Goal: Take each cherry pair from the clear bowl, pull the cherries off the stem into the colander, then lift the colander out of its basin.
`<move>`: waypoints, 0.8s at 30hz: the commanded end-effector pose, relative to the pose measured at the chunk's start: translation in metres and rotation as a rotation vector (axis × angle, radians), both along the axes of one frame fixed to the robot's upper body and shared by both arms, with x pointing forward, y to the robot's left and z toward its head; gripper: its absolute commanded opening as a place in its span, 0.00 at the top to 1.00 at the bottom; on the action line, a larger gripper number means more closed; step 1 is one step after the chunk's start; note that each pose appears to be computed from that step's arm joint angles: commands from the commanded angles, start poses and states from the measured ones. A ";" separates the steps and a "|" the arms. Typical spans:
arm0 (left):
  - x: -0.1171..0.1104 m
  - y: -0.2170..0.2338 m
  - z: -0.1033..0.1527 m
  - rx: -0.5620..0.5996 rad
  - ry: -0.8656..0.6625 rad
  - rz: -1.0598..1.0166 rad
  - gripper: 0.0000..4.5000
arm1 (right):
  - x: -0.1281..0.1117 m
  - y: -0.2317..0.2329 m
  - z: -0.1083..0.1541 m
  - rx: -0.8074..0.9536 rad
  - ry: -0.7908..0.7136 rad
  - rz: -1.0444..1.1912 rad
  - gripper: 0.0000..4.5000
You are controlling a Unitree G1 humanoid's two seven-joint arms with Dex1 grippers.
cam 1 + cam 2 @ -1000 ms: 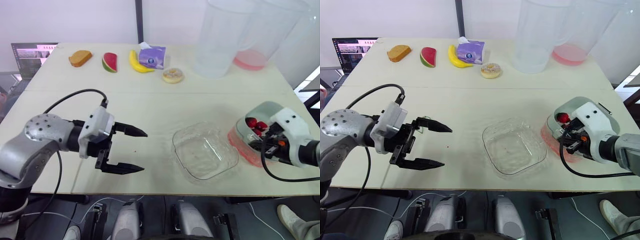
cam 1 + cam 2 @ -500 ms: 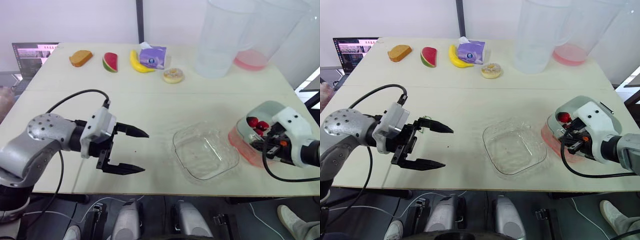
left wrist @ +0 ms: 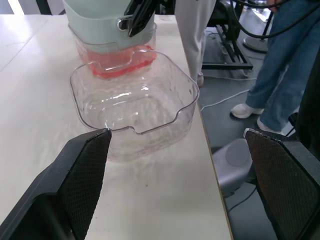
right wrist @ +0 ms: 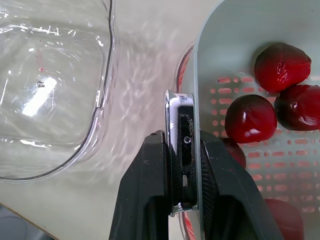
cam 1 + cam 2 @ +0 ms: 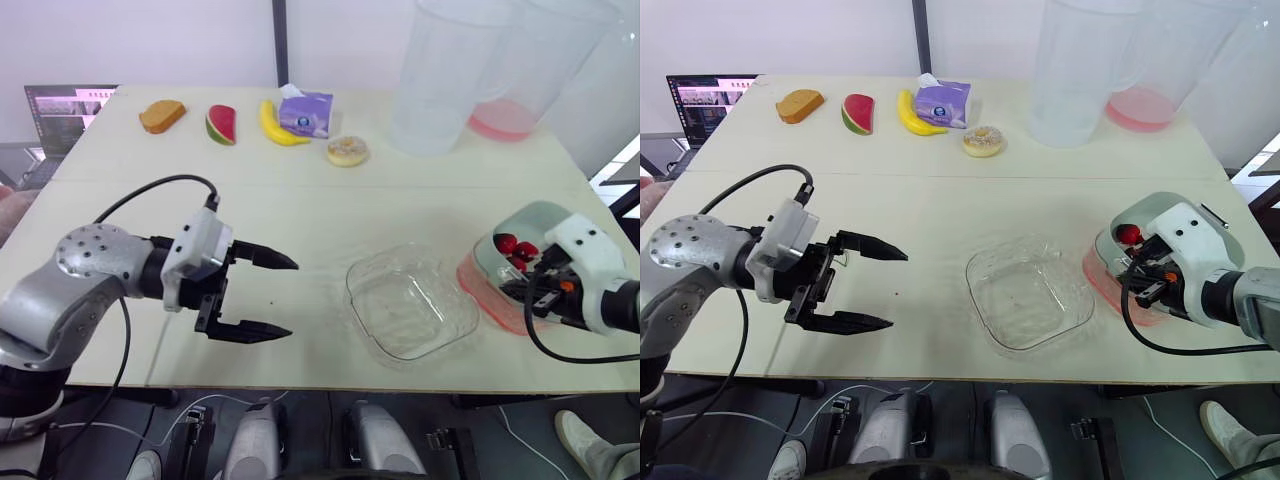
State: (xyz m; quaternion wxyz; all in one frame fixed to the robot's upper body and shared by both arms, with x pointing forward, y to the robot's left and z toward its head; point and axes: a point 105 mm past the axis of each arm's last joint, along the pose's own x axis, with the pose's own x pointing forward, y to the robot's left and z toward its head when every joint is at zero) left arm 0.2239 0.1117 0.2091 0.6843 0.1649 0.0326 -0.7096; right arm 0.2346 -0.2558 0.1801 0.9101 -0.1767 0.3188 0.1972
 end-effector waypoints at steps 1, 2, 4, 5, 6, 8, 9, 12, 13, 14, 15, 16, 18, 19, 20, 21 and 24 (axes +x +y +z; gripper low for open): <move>-0.001 -0.001 0.005 -0.006 -0.036 -0.009 0.00 | 0.001 -0.003 0.015 -0.021 -0.071 -0.015 0.95; -0.001 -0.001 0.004 -0.007 -0.035 -0.009 0.00 | 0.000 -0.003 0.014 -0.021 -0.070 -0.014 0.95; -0.001 -0.001 0.004 -0.007 -0.035 -0.010 0.00 | 0.000 -0.003 0.014 -0.020 -0.068 -0.013 0.95; 0.000 -0.001 0.004 -0.008 -0.034 -0.010 0.00 | 0.000 -0.002 0.013 -0.020 -0.066 -0.013 0.95; 0.000 0.000 0.004 -0.008 -0.034 -0.010 0.00 | -0.001 -0.002 0.013 -0.020 -0.066 -0.014 0.95; 0.000 0.000 0.004 -0.008 -0.035 -0.011 0.00 | -0.001 -0.003 0.013 -0.020 -0.066 -0.015 0.95; 0.000 0.000 0.004 -0.009 -0.035 -0.010 0.00 | -0.001 -0.003 0.014 -0.020 -0.067 -0.017 0.95; 0.001 0.000 0.003 -0.009 -0.034 -0.009 0.00 | -0.001 -0.004 0.014 -0.023 -0.069 -0.024 0.95; 0.001 0.000 0.003 -0.009 -0.034 -0.010 0.00 | -0.001 -0.005 0.014 -0.024 -0.070 -0.027 0.95; 0.001 0.000 0.003 -0.009 -0.034 -0.010 0.00 | -0.001 -0.005 0.015 -0.024 -0.071 -0.029 0.95; 0.001 0.000 0.003 -0.010 -0.034 -0.010 0.00 | -0.002 -0.005 0.015 -0.023 -0.072 -0.030 0.95; 0.001 0.000 0.003 -0.010 -0.034 -0.011 0.00 | -0.002 -0.005 0.015 -0.022 -0.072 -0.032 0.95; 0.001 0.000 0.003 -0.014 -0.037 -0.011 0.00 | -0.002 -0.005 0.014 -0.021 -0.072 -0.033 0.95; 0.002 -0.001 0.003 -0.018 -0.038 -0.009 0.00 | -0.002 -0.005 0.014 -0.021 -0.071 -0.034 0.95; 0.002 -0.001 0.003 -0.018 -0.038 -0.009 0.00 | -0.002 -0.005 0.013 -0.022 -0.069 -0.034 0.95; 0.002 -0.001 0.003 -0.017 -0.039 -0.009 0.00 | -0.003 -0.005 0.013 -0.022 -0.068 -0.033 0.95; 0.002 -0.001 0.002 -0.011 -0.041 -0.014 0.00 | -0.002 -0.004 0.012 -0.021 -0.070 -0.031 0.95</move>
